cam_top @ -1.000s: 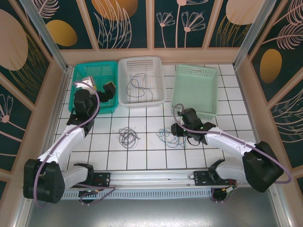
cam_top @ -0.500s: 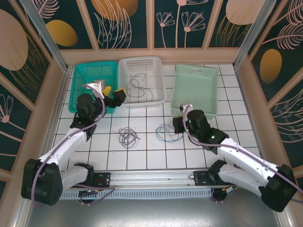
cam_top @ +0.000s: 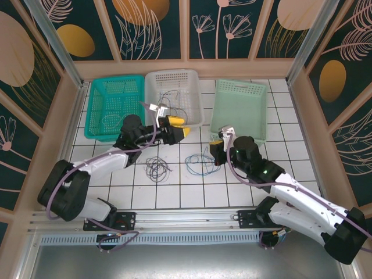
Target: Untangle the cables
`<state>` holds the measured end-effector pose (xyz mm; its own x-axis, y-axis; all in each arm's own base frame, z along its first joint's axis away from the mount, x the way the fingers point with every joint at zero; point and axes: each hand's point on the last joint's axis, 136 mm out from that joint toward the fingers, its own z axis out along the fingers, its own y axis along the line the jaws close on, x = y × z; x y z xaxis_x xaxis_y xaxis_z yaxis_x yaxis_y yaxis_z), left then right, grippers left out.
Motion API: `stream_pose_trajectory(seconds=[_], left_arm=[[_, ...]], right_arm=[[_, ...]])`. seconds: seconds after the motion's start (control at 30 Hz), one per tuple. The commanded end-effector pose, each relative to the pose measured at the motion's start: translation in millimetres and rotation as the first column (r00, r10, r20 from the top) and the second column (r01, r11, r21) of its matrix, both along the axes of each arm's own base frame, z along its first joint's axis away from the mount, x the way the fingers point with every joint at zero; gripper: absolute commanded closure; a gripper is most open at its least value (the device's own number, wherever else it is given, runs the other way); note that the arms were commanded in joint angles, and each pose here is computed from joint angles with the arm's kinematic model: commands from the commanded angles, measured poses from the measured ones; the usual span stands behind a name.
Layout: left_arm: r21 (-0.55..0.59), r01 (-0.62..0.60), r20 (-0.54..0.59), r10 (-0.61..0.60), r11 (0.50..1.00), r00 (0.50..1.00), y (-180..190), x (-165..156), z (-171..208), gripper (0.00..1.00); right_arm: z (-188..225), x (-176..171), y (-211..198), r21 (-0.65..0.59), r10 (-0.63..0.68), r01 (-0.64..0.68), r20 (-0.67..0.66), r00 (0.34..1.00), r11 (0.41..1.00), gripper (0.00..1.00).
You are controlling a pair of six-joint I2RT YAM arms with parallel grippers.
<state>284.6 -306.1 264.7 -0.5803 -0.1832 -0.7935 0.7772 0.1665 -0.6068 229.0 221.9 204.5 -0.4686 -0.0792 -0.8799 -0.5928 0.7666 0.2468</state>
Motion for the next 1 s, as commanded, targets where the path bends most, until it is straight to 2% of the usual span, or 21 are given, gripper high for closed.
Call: stream_pose_trajectory(seconds=[0.0, 0.2, 0.43, 0.6, 0.97], left_arm=[[-0.145, 0.135, -0.028, -0.141, 0.98, 0.99, -11, -13, 30, 0.08], [-0.267, 0.24, -0.099, -0.275, 0.933, 0.956, -29, -24, 39, 0.11], [-0.324, 0.3, -0.135, -0.358, 0.897, 0.924, -47, -40, 50, 0.13], [-0.325, 0.311, -0.209, -0.389, 0.893, 0.897, -57, -40, 39, 0.16], [-0.296, 0.29, -0.311, -0.378, 0.91, 0.872, -65, -38, 16, 0.18]], right_arm=[[23, -3, 6, 0.025, 0.052, -0.055, 0.101, 0.993, 0.998, 1.0], [26, -2, -1, 0.01, 0.028, -0.03, 0.147, 0.989, 0.999, 1.0], [25, 1, 0, -0.003, 0.029, -0.029, 0.168, 0.985, 1.0, 1.0], [26, 8, -4, -0.017, -0.009, 0.013, 0.187, 0.982, 1.0, 1.0], [36, 12, -10, 0.016, -0.061, 0.059, 0.242, 0.968, 0.998, 1.0]])
